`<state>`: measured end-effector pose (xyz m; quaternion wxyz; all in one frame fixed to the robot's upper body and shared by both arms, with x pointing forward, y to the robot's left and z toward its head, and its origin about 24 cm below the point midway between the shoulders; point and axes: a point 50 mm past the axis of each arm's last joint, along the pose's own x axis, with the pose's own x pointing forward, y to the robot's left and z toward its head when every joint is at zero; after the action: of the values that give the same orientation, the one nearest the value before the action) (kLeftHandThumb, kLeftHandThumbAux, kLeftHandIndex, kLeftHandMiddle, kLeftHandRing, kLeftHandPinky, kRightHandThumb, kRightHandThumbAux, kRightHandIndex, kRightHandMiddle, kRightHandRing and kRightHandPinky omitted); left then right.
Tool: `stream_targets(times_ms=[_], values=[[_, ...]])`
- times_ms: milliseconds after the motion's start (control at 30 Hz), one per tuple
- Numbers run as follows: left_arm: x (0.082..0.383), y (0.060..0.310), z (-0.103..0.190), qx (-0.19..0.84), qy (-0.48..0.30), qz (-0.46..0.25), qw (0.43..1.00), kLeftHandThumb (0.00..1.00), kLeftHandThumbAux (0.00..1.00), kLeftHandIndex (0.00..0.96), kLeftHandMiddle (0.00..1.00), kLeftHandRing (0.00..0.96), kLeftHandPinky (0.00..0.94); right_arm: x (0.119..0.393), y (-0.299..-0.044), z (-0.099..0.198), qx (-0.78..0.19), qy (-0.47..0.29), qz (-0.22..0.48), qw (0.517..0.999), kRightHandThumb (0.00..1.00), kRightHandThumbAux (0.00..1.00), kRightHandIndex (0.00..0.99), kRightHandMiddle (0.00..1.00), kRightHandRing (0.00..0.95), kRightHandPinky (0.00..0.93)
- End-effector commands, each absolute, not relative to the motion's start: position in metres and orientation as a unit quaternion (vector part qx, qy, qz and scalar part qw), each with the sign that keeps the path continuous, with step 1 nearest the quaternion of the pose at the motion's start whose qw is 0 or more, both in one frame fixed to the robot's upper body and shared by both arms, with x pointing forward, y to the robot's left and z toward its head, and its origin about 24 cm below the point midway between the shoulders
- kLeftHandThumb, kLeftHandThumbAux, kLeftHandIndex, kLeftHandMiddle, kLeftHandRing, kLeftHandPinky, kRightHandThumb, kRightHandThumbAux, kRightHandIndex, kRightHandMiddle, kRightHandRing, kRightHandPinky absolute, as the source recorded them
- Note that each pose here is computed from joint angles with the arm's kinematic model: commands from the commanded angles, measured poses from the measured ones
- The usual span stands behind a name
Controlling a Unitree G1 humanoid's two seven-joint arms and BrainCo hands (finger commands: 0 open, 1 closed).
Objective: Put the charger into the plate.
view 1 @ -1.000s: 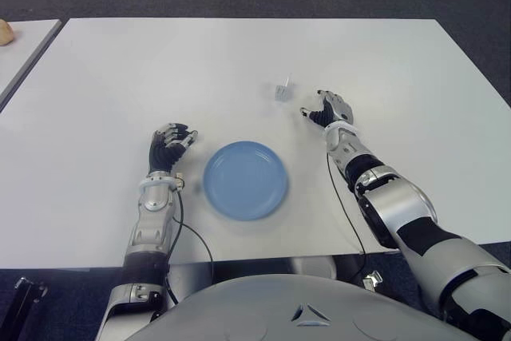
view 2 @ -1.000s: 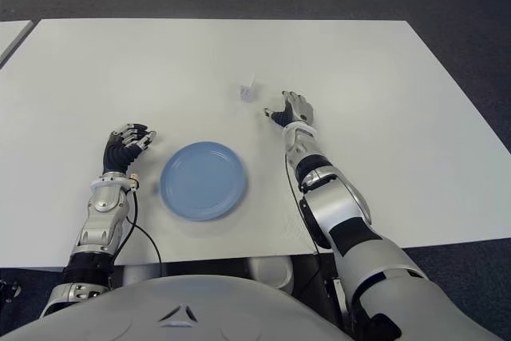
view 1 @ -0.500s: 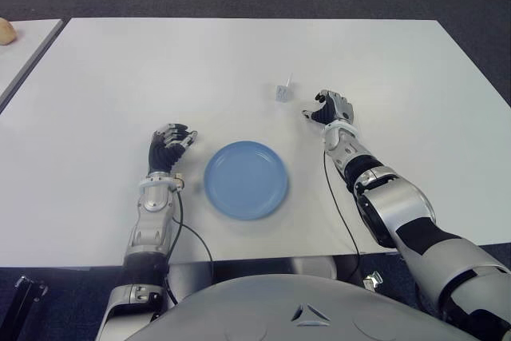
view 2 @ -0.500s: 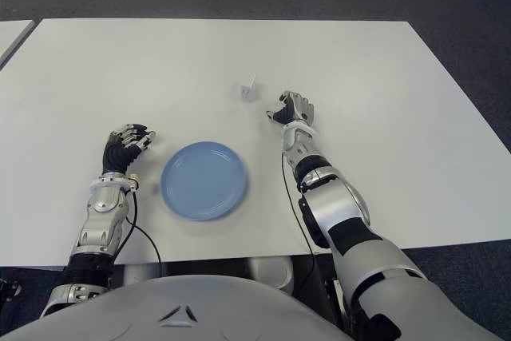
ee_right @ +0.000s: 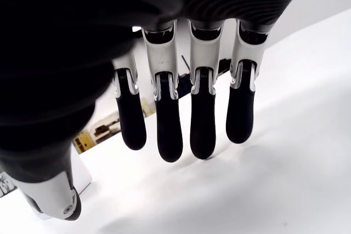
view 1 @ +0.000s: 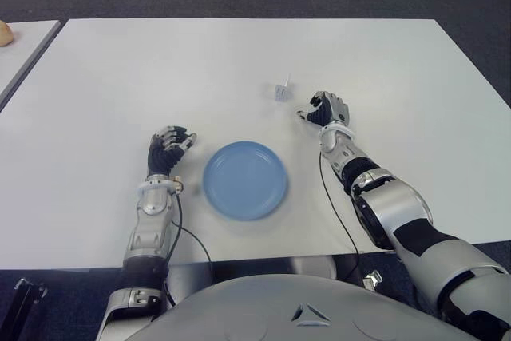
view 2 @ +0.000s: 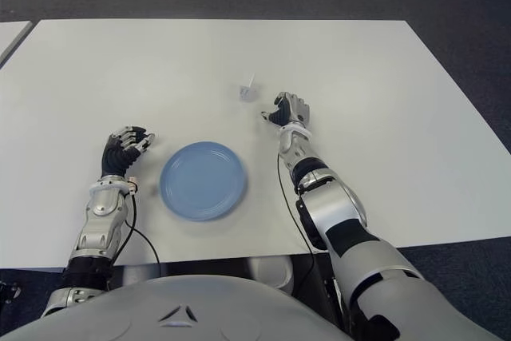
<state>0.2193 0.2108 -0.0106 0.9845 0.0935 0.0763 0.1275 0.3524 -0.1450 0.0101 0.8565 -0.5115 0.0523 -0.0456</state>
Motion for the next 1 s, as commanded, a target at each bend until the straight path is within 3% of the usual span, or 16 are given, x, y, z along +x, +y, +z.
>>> stream_targets(times_ms=[33,167,367,767,1000], values=[[0.215,0.21,-0.013,0.088,0.09,0.119,0.985,0.705,0.721,0.424,0.496,0.499,0.48,0.35,-0.135,0.007,-0.508,0.044,-0.027,0.86,0.653,0.645,0.239,0.292,0.326,0.359],[0.215,0.209,-0.012,0.089,0.093,0.115,0.985,0.706,0.722,0.423,0.494,0.498,0.479,0.351,-0.121,0.01,-0.503,0.026,-0.015,0.864,0.605,0.584,0.141,0.224,0.264,0.309],[0.216,0.208,-0.012,0.089,0.099,0.114,0.984,0.706,0.723,0.423,0.5,0.495,0.477,0.352,-0.107,0.014,-0.488,0.009,0.004,0.873,0.584,0.531,0.079,0.134,0.163,0.23],[0.217,0.207,-0.01,0.092,0.099,0.117,0.984,0.705,0.722,0.425,0.499,0.496,0.48,0.352,-0.085,0.021,-0.47,-0.022,0.032,0.882,0.589,0.522,0.057,0.044,0.07,0.184],[0.217,0.208,-0.011,0.094,0.097,0.122,0.983,0.705,0.722,0.425,0.498,0.497,0.477,0.352,-0.055,0.027,-0.466,-0.027,0.07,0.882,0.585,0.566,0.049,0.025,0.045,0.161]])
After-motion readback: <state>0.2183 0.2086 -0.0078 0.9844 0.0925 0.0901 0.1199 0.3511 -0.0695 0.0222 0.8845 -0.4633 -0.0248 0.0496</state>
